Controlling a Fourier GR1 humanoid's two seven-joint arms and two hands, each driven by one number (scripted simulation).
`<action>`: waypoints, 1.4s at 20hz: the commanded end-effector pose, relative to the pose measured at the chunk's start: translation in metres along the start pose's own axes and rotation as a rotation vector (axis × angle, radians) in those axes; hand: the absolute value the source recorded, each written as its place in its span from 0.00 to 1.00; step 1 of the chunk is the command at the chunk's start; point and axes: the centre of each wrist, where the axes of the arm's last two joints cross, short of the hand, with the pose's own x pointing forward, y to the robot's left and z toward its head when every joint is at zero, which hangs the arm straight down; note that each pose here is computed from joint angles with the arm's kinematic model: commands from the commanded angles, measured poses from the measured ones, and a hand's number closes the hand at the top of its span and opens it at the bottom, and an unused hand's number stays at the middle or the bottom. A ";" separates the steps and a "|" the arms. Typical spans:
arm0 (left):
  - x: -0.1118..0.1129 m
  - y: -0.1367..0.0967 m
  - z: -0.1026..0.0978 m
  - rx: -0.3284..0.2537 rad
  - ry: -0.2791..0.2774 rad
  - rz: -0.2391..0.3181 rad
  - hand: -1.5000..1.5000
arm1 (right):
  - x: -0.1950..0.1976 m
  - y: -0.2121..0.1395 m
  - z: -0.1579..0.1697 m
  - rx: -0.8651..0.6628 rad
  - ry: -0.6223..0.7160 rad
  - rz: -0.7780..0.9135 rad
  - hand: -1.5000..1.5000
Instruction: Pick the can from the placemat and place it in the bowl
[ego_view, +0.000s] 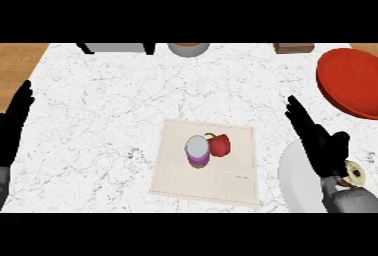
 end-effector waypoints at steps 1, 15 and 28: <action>0.004 -0.017 0.013 -0.083 -0.026 0.049 0.50 | 0.013 0.025 0.001 0.028 -0.061 -0.033 1.00; 0.052 -0.142 0.032 -0.540 -0.165 0.386 0.50 | 0.026 0.148 -0.037 0.128 -0.271 0.399 0.00; 0.054 -0.148 0.036 -0.563 -0.160 0.386 0.50 | 0.122 0.175 -0.077 0.563 0.202 1.088 0.00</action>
